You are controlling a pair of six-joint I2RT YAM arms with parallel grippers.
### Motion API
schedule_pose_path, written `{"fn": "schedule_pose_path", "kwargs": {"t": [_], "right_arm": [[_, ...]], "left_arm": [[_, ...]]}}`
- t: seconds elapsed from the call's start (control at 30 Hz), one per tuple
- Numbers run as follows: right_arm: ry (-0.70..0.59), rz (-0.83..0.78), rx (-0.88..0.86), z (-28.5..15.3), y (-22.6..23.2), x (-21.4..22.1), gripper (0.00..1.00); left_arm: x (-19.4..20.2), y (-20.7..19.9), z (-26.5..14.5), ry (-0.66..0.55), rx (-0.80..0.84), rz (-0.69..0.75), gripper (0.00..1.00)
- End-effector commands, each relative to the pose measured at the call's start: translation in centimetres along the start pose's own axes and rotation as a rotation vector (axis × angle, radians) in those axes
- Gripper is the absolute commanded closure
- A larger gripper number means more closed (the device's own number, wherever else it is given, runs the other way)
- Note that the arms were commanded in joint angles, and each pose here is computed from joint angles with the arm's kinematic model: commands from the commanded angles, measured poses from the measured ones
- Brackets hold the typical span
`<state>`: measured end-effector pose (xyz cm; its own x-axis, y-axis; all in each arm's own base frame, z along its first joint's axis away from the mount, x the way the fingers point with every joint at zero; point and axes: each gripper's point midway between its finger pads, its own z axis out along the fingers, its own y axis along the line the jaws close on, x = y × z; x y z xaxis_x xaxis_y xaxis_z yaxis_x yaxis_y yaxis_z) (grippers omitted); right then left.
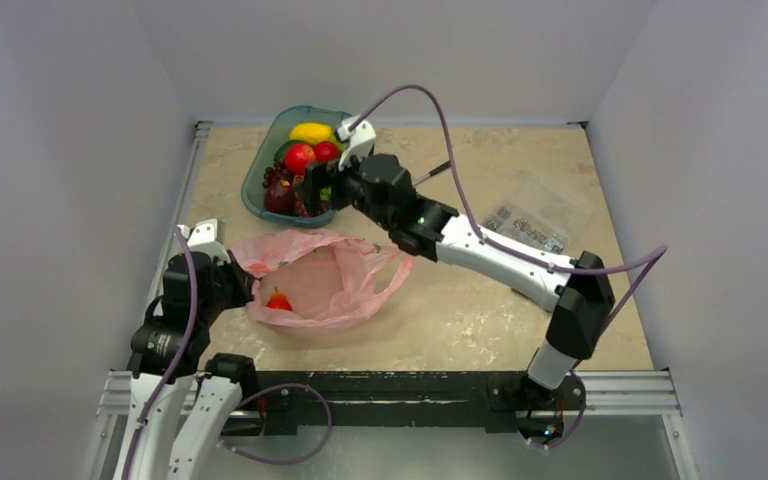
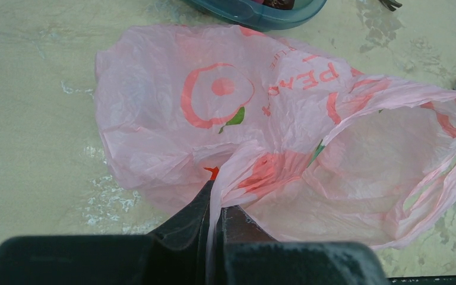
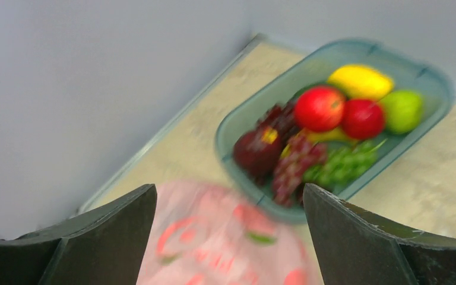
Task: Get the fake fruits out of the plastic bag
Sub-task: Adjust the plastic bag at the center of the board.
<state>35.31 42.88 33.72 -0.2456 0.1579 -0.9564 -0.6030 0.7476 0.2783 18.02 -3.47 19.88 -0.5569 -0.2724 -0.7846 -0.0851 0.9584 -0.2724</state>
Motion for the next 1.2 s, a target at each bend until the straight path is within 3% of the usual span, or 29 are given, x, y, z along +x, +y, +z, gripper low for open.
{"fn": "schedule_pose_path", "kwargs": {"t": [0.0, 0.07, 0.13, 0.23, 0.37, 0.5, 0.63, 0.8, 0.97, 1.17], "right_arm": [[0.092, -0.087, -0.162, -4.8, 4.3, 4.1, 0.12], [0.109, -0.071, -0.247, -7.1, 5.2, 5.5, 0.21], [0.14, -0.03, -0.302, -8.5, 5.5, 7.5, 0.39], [0.185, 0.038, -0.366, -10.1, 5.8, 10.7, 0.55], [0.254, 0.08, -0.353, -10.0, 5.1, 14.2, 0.67], [0.318, 0.09, -0.306, -8.4, 4.5, 17.3, 0.68], [0.348, 0.127, -0.305, -6.8, 5.1, 18.4, 0.68], [0.371, 0.134, -0.31, -6.1, 5.5, 19.3, 0.66], [0.42, 0.089, -0.285, -5.9, 4.7, 21.2, 0.65], [0.409, -0.044, -0.395, -8.1, 7.9, 21.9, 0.57]], "left_arm": [[-1.1, -0.1, 0.1, -0.036, 0.0, -0.008, 1.0], [-1.2, -0.3, 0.0, -0.034, 0.001, -0.015, 1.0], [-2.2, -0.9, -0.5, -0.05, 0.018, -0.035, 1.0], [-5.0, -3.8, -1.2, -0.094, 0.142, -0.063, 1.0], [-10.1, -8.4, -2.4, -0.108, 0.302, -0.098, 1.0], [-14.5, -13.5, -3.1, -0.038, 0.484, -0.106, 1.0], [-15.3, -15.9, -4.9, 0.017, 0.599, -0.075, 1.0], [-9.5, -10.0, -2.4, 0.063, 0.352, -0.001, 1.0], [-2.2, -3.8, -0.5, 0.182, 0.121, 0.068, 1.0], [-1.2, -3.3, -0.8, 0.197, 0.111, 0.072, 1.0]]}}
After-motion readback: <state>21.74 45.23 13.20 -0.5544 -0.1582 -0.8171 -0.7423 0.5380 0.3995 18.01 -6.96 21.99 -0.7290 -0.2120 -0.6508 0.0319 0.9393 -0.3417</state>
